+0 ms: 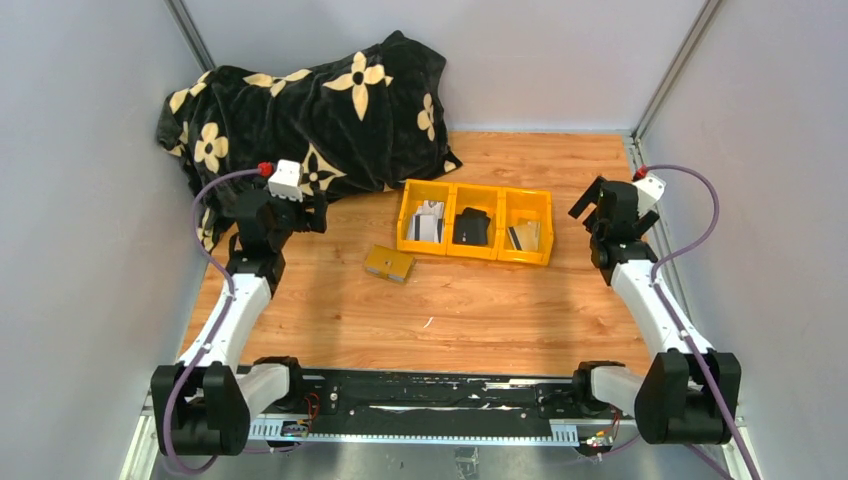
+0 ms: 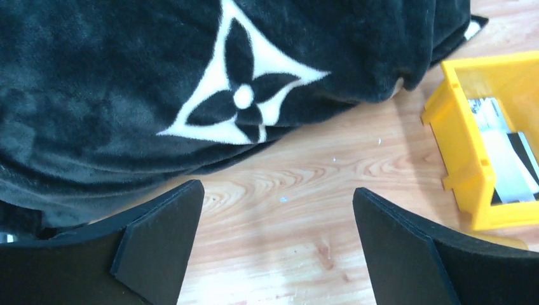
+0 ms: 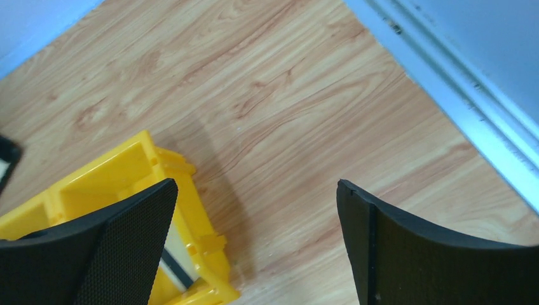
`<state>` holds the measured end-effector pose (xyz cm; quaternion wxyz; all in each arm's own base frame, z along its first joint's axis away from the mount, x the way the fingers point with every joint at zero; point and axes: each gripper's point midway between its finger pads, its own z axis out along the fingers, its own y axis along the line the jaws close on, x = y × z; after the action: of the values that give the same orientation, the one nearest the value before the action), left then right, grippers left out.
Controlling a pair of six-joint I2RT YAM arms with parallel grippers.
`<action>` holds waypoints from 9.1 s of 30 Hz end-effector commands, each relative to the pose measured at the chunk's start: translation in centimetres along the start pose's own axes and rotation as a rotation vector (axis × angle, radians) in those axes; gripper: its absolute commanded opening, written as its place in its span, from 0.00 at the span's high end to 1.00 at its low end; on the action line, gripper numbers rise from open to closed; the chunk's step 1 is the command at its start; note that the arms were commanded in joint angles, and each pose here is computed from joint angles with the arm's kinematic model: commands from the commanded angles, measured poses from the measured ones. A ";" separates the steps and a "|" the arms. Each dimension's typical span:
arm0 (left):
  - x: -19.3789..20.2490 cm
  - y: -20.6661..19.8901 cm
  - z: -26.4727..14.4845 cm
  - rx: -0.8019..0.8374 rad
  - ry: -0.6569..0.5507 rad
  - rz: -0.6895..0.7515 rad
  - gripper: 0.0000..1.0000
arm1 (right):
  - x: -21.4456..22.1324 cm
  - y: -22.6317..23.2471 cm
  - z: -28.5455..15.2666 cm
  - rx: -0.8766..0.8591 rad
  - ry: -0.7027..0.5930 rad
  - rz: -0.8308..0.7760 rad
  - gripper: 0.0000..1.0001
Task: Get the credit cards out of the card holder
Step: Pick up the card holder from the center of the board, then open the card holder.
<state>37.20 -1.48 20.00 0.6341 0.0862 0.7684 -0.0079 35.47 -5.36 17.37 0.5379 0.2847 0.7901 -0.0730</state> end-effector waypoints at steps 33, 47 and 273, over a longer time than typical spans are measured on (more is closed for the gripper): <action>-0.1 -3.7 -7.4 0.334 0.463 -0.078 0.00 | 27.0 32.3 -24.3 -1.099 0.517 -0.898 0.00; -0.9 -4.3 -7.6 0.378 0.466 -0.102 0.00 | 28.6 31.5 -19.6 -1.038 0.489 -1.026 0.00; -12.8 -12.0 -13.6 0.716 0.188 -0.690 1.00 | 7.4 39.8 -41.8 -1.913 0.676 0.014 0.59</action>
<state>25.96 -11.94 31.84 0.4526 0.0063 0.7778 -0.4360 20.94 46.94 33.38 0.2850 -0.2597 0.6548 0.6500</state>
